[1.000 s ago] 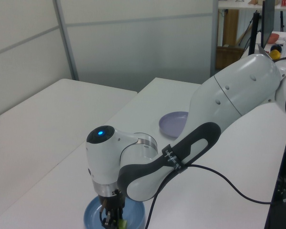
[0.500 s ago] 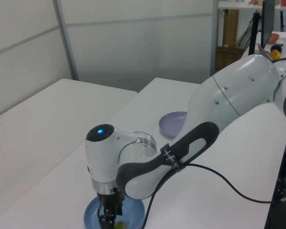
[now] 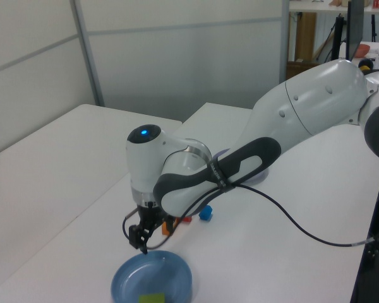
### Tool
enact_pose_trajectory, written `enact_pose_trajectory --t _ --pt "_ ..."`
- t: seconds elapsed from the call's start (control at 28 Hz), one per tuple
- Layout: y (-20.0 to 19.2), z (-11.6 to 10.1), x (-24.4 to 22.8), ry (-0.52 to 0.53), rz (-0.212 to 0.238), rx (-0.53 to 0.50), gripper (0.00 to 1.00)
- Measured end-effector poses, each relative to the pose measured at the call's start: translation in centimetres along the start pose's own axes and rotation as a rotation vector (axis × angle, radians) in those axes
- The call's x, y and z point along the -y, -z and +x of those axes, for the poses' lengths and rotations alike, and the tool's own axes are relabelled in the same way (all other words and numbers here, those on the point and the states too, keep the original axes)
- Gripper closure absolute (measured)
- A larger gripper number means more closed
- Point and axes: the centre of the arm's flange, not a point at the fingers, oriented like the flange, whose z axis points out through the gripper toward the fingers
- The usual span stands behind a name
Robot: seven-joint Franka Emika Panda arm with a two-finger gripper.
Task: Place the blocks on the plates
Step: 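Move the gripper back and grasp the orange block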
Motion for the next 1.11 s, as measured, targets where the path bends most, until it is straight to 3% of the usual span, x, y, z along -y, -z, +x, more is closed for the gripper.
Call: enact_pose_trajectory --t 0.21,0.39,0.75,0.86,0.89,1.11 --pt "-0.3 1.3 -2.3 -0.424 -0.017 -0.008 0.0" --pt "-0.6 1.9 -3.7 -0.651 -0.025 -0.011 0.01" --pt "-4.4 4.0 -9.6 -0.885 -0.042 0.066 0.07" --pt "-5.3 4.9 -11.3 -0.926 -0.046 0.071 0.16" --pt "-5.4 5.2 -11.8 -0.939 -0.043 0.073 0.24" --pt "-5.7 6.5 -13.7 -0.978 0.001 0.04 0.45"
